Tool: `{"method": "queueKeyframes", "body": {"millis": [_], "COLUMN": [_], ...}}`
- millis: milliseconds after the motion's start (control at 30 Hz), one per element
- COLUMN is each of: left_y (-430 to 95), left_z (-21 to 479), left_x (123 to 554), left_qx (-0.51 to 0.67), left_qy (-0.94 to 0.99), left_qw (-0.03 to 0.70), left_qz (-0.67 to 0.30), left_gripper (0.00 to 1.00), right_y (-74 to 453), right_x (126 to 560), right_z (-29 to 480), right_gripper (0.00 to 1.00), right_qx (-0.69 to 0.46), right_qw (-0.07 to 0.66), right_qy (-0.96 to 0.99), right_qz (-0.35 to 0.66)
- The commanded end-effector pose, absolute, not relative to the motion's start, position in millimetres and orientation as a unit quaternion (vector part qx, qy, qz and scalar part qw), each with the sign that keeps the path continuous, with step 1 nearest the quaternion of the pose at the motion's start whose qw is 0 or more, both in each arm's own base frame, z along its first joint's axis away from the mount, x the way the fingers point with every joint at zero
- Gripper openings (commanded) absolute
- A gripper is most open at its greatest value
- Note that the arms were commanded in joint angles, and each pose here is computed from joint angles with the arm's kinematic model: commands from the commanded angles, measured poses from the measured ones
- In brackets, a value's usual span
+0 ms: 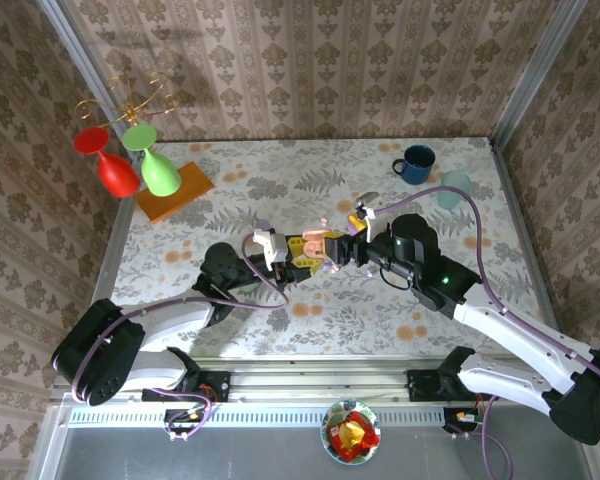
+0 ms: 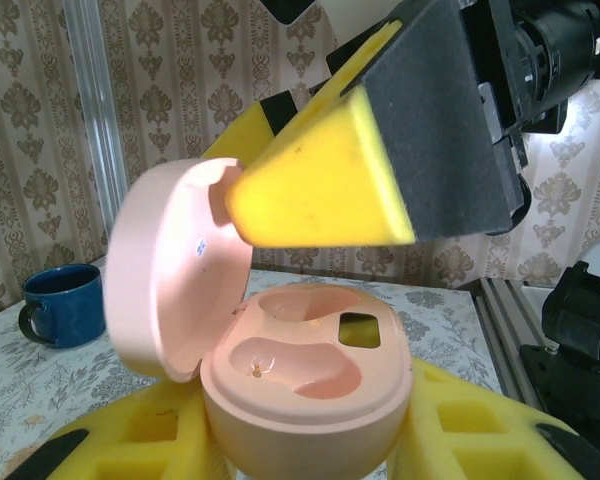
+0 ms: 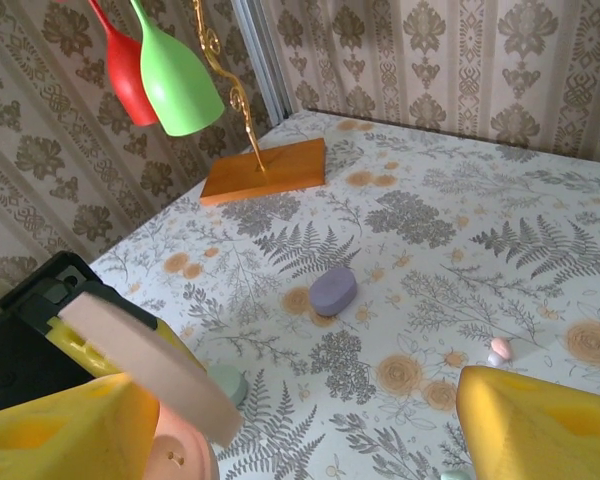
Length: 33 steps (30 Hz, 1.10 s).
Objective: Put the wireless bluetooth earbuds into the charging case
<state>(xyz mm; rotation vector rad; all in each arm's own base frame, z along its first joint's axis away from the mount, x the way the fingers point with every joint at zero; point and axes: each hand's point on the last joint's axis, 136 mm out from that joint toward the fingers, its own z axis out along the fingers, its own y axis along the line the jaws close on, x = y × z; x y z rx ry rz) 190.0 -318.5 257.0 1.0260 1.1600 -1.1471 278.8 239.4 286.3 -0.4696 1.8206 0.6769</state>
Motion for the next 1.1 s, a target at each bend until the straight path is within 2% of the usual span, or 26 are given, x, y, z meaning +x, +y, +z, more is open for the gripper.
{"method": "queueKeyframes", "body": {"millis": [0, 200, 333, 567, 867, 1067], "left_y": [-313, -305, -292, -275, -273, -275], "left_z": [272, 274, 273, 273, 273, 273], "left_x": [187, 192, 204, 211, 212, 215], "left_qx": [0.438, 0.422, 0.398, 0.386, 0.392, 0.391], "left_qy": [0.467, 0.472, 0.487, 0.498, 0.502, 0.504], "left_qw": [0.603, 0.615, 0.629, 0.638, 0.638, 0.635], "left_qz": [-0.476, -0.470, -0.457, -0.443, -0.433, -0.436], "left_gripper": [0.33, 0.33, 0.33, 0.33, 0.33, 0.33], "right_y": [239, 229, 210, 172, 203, 218], "right_x": [278, 267, 267, 287, 301, 314], "right_z": [309, 305, 293, 217, 137, 106], "right_gripper": [0.79, 0.80, 0.80, 0.75, 0.74, 0.72], "right_qx": [-0.187, -0.163, -0.097, 0.066, 0.095, 0.100], "right_qw": [0.558, 0.536, 0.528, 0.438, 0.283, 0.227], "right_qy": [0.749, 0.756, 0.760, 0.811, 0.873, 0.893], "right_qz": [0.305, 0.337, 0.366, 0.383, 0.385, 0.376]}}
